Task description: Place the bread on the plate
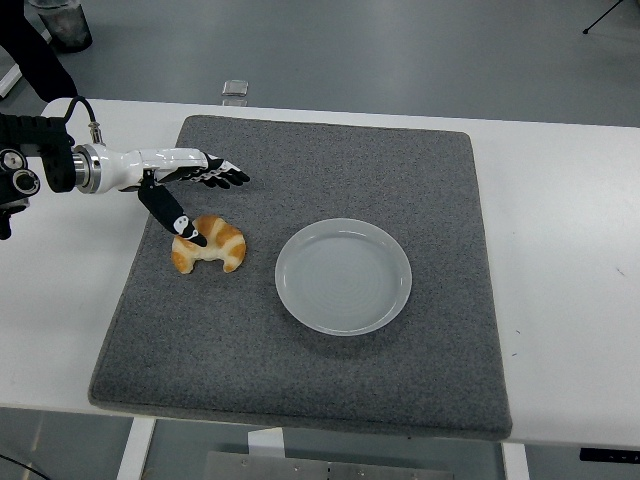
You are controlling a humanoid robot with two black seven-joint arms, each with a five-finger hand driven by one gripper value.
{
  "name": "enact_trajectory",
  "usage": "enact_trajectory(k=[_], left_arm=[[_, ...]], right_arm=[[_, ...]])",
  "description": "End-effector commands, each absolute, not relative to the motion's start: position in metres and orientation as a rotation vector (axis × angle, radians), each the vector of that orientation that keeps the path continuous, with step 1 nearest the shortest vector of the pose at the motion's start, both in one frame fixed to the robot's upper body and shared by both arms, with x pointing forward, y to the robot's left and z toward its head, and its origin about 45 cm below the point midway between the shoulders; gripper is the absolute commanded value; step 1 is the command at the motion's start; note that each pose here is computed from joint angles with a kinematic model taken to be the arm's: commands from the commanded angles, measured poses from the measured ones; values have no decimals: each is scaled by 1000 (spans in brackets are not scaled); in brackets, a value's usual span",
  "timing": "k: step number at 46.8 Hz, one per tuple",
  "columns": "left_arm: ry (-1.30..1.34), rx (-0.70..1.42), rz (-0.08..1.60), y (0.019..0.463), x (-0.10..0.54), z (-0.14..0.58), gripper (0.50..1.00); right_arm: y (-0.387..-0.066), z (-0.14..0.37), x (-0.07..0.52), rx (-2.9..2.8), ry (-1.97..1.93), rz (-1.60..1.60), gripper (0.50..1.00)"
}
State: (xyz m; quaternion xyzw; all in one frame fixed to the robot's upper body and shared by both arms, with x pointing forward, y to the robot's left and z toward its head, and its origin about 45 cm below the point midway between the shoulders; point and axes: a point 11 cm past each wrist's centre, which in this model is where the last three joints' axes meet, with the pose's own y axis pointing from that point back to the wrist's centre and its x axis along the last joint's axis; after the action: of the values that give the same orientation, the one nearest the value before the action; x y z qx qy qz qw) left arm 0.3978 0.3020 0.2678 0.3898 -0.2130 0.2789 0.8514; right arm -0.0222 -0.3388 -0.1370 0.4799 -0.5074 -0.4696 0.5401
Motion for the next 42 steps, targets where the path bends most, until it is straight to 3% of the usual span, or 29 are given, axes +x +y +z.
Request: enact_trajectory(k=[1,42], left_arm=[[-465,837,573,303,397,266,996],[-623,928,443,294,393,253,984]], right_arm=[[-339,-137,-22,1141,-1206,-1116,952],[-339,-137,-22,1141,-1206,-1116,954]])
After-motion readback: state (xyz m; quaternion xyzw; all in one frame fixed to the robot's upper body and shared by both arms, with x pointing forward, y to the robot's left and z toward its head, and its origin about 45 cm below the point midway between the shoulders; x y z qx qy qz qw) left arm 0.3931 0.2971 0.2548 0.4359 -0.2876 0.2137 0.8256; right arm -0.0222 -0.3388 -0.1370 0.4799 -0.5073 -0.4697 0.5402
